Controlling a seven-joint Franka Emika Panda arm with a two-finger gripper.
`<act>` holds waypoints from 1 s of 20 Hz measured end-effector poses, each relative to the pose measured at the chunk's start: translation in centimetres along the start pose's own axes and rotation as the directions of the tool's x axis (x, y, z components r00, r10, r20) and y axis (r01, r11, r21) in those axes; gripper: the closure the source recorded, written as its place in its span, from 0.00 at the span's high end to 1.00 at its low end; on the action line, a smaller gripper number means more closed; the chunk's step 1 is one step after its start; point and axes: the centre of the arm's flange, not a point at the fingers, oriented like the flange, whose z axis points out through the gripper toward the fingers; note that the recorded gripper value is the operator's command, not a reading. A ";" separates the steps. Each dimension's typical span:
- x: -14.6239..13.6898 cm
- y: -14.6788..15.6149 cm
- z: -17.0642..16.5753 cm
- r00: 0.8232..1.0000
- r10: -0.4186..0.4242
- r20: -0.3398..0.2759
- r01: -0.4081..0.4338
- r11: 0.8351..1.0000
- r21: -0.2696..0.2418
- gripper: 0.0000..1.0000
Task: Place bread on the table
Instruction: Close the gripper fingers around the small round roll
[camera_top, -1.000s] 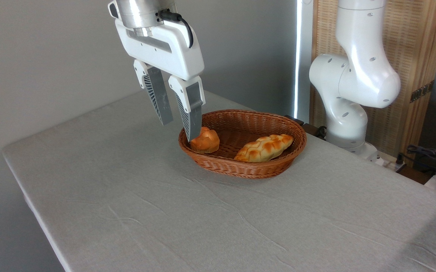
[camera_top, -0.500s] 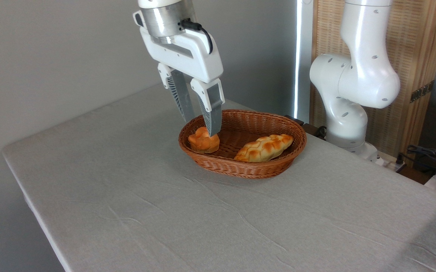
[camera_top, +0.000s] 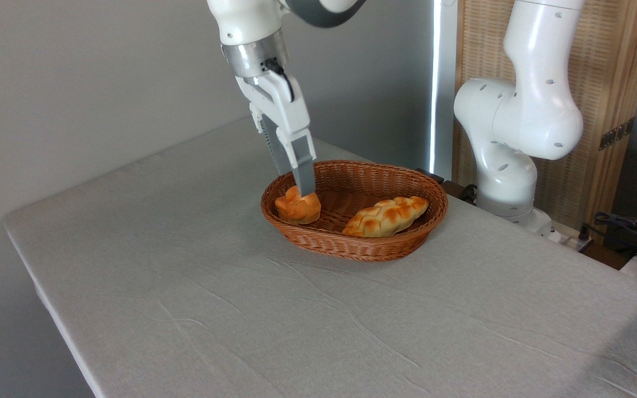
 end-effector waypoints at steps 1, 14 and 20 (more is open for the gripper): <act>0.4 0.4 0.4 1.000 0.009 -0.005 -0.009 1.000 0.006 1.00; 3.9 5.9 3.3 0.993 0.116 0.013 -0.116 0.993 0.005 1.00; 3.5 6.2 4.8 0.992 0.120 0.039 -0.119 0.993 -0.015 1.00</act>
